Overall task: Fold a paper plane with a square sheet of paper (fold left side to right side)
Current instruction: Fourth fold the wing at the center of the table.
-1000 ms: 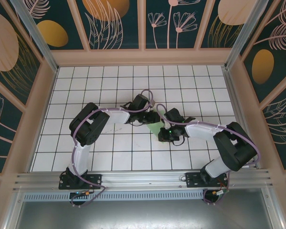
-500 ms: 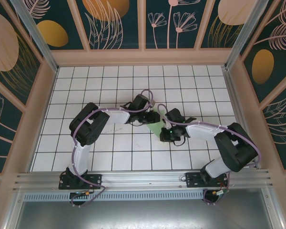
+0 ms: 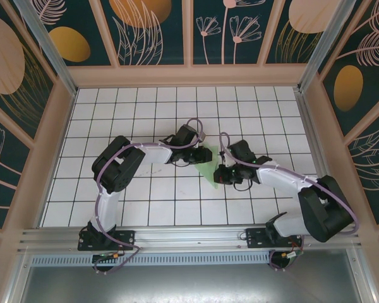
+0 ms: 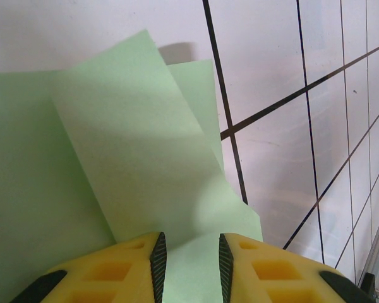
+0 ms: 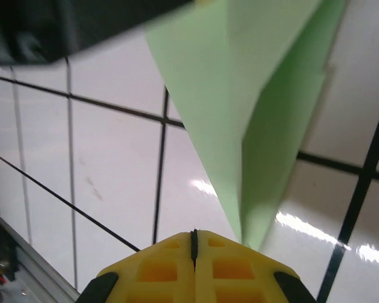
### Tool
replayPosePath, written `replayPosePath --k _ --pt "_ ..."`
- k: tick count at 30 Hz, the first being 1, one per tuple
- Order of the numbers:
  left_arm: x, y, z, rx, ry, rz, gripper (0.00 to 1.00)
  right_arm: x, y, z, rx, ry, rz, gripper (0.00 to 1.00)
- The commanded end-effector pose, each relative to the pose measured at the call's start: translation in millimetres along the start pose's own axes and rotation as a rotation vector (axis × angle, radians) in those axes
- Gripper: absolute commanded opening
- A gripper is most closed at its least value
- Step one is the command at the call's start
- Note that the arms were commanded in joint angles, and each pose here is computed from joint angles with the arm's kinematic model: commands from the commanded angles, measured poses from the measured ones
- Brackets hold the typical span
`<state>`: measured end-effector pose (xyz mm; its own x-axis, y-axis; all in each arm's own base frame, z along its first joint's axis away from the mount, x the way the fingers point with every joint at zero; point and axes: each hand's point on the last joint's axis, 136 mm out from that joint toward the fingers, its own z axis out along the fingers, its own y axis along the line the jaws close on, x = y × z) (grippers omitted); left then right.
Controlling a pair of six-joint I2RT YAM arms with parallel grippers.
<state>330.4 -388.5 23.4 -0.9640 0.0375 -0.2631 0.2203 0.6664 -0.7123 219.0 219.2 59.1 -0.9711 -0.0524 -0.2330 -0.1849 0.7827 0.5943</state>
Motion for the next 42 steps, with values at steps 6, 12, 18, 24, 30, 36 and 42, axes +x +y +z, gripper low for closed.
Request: replayPosePath --k 6,12,18,24,30,36,42 --pt "20 71 11 -0.211 0.04 -0.057 0.32 -10 -17 21 -0.013 -0.002 0.037 0.04" --pt "19 71 10 -0.214 0.039 -0.056 0.33 -1 -44 26 0.105 0.024 0.057 0.05" --pt "12 58 5 -0.186 0.019 -0.038 0.33 8 -57 30 0.148 0.046 0.073 0.04" --pt "-8 29 -11 -0.152 -0.023 0.02 0.37 7 -62 28 0.177 0.05 0.07 0.04" --pt "-7 32 -3 -0.147 -0.006 0.01 0.37 -23 -26 -4 0.085 -0.052 0.013 0.05" --pt "-1 42 3 -0.157 0.006 -0.009 0.37 -31 16 -3 -0.067 -0.075 -0.024 0.05" --pt "-1 42 5 -0.154 0.01 -0.012 0.37 -30 16 22 -0.085 -0.037 -0.014 0.06"
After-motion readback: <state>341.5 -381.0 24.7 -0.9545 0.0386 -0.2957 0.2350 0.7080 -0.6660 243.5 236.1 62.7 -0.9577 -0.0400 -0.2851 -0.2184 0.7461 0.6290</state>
